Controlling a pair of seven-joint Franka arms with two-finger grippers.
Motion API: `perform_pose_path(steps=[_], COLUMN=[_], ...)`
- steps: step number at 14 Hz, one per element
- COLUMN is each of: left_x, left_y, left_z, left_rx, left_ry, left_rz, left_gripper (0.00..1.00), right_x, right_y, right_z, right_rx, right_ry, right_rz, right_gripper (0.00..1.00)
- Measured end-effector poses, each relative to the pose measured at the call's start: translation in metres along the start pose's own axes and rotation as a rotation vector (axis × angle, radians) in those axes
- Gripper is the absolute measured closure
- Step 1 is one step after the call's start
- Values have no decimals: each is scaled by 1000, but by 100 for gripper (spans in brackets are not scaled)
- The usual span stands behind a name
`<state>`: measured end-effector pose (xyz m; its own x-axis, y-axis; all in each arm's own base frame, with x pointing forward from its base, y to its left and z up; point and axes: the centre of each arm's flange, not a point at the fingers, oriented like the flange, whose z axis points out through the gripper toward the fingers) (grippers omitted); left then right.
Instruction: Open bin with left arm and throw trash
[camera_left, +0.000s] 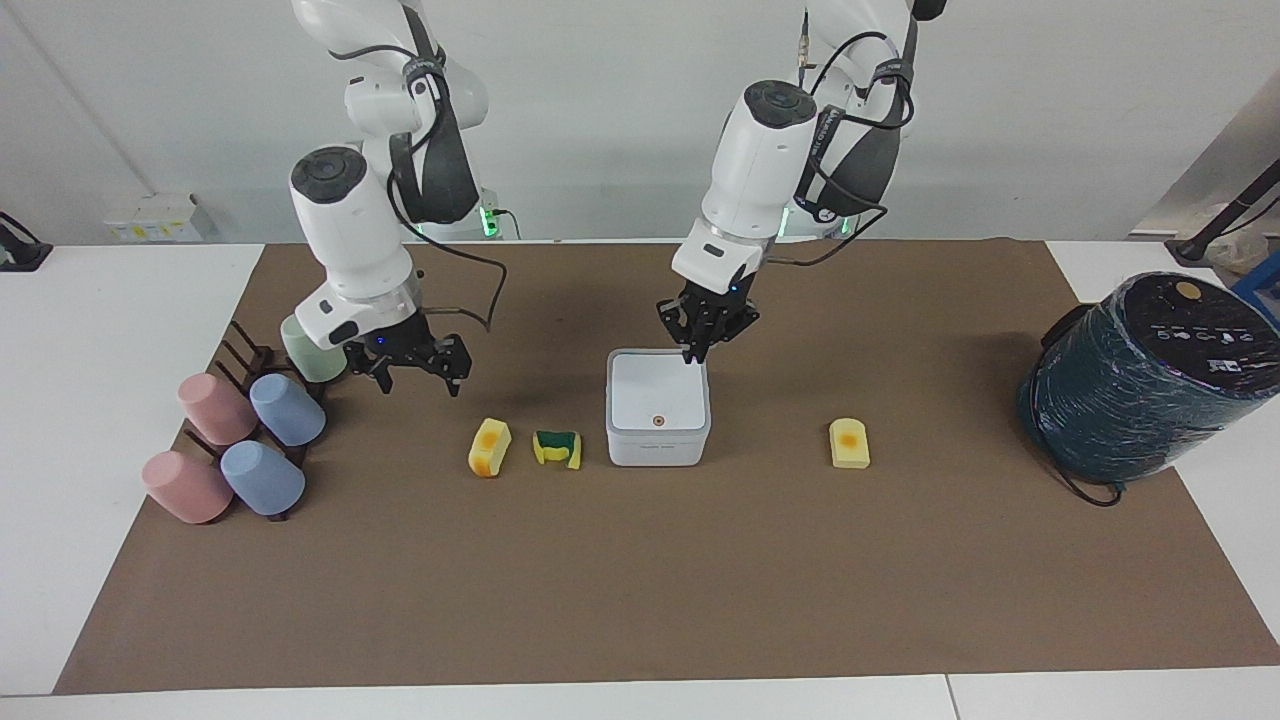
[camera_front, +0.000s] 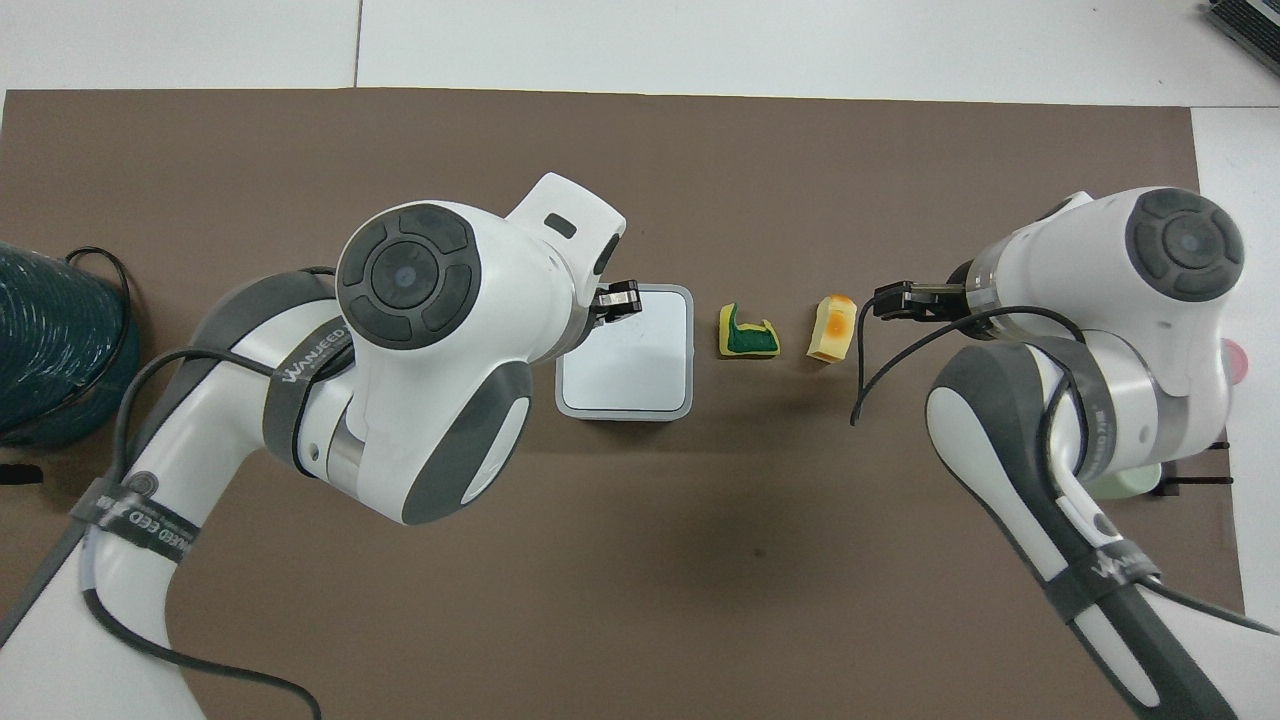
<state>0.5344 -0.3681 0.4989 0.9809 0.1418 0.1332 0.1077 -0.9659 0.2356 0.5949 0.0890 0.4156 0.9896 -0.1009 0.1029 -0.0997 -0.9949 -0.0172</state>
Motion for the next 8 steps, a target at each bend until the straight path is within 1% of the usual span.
perform_pose_path(steps=[2, 4, 6, 8], left_x=[1, -2, -5, -8], left_y=[-6, -7, -1, 3], left_z=[18, 46, 74, 87], left_rx=[-17, -17, -23, -22], left_ry=[18, 18, 25, 22], left_rz=[-14, -14, -11, -5], left_gripper=[84, 84, 84, 84], right_x=[7, 13, 11, 3], right_y=[-2, -5, -23, -46], right_z=[35, 65, 89, 111], right_rx=[6, 17, 27, 31], right_ry=[6, 25, 30, 19], right_rz=[12, 61, 102, 98], right_gripper=[0, 0, 0, 0])
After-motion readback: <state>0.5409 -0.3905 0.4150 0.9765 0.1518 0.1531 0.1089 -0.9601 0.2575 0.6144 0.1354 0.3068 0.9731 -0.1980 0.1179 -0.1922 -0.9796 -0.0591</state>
